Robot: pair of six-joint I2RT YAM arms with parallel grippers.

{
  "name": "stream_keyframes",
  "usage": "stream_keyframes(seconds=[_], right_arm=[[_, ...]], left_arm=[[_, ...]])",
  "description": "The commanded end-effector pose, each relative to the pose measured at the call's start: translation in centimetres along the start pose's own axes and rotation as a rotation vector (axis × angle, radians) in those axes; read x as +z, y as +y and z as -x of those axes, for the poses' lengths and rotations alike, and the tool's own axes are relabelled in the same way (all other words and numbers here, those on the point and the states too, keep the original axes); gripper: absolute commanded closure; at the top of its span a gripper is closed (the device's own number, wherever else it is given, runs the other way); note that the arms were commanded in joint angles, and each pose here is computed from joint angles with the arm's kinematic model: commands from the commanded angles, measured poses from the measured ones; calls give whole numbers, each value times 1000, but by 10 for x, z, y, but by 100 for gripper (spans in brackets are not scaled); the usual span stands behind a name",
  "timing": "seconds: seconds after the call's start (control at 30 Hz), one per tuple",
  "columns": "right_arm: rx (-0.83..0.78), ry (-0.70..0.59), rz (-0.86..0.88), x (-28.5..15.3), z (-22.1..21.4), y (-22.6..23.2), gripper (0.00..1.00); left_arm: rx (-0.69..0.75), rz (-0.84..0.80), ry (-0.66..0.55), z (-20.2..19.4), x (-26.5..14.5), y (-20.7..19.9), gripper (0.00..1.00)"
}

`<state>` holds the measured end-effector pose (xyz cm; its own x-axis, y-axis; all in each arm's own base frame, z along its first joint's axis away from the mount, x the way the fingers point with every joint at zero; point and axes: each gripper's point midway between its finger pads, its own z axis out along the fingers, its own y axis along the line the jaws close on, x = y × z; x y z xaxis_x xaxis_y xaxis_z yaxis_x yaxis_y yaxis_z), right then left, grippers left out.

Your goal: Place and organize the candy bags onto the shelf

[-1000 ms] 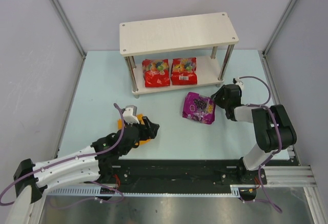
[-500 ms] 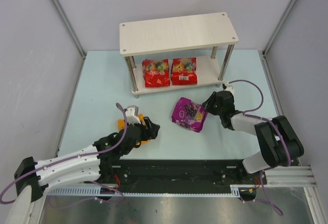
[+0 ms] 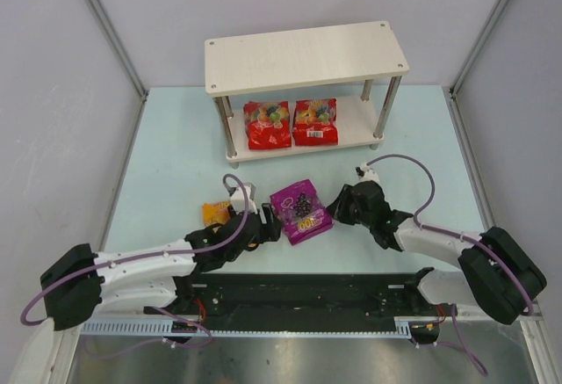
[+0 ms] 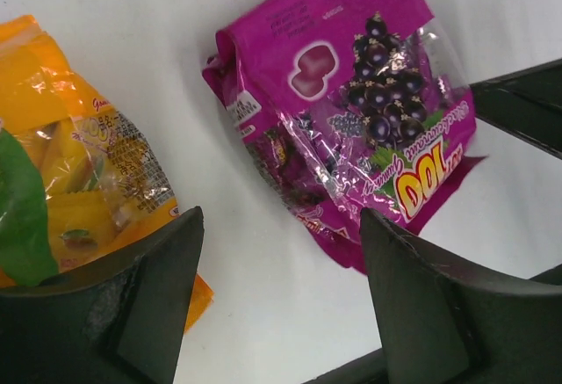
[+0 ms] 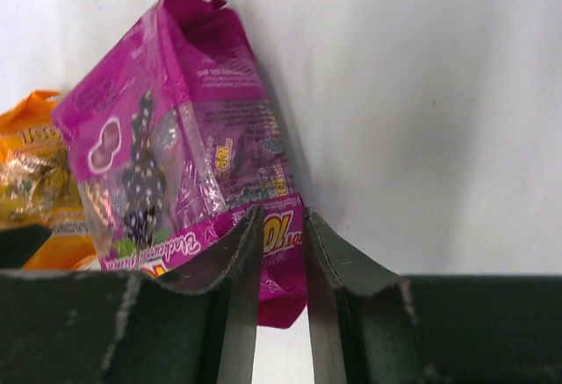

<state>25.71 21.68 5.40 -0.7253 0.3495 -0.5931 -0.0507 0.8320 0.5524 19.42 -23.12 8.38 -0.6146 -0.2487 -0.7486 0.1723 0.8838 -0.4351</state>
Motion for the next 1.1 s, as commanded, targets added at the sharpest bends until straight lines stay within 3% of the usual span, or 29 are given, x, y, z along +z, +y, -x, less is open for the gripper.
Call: stream_keyframes(seconds=[0.0, 0.07, 0.2, 0.3, 0.77, 0.93, 1.07], right_arm=[[5, -19, 13, -10, 0, 6, 71], [-6, -23, 16, -10, 1, 6, 71], [-27, -46, 0, -17, 8, 2, 50], [-47, -81, -6, -24, 16, 2, 43], [-154, -161, 66, -34, 40, 14, 37], [-211, -79, 223, -24, 30, 33, 33], [-223, -69, 244, -20, 26, 35, 32]], left_arm=[[1, -41, 19, 2, 11, -25, 23], [16, -30, 35, 0, 16, -28, 24], [15, -38, 28, 5, 16, -33, 25], [-4, -52, 7, 10, 12, -34, 25], [-30, -74, -5, 12, 9, -36, 27], [-19, -79, -4, 13, 12, -40, 27], [-16, -87, -4, 14, 12, -43, 27]])
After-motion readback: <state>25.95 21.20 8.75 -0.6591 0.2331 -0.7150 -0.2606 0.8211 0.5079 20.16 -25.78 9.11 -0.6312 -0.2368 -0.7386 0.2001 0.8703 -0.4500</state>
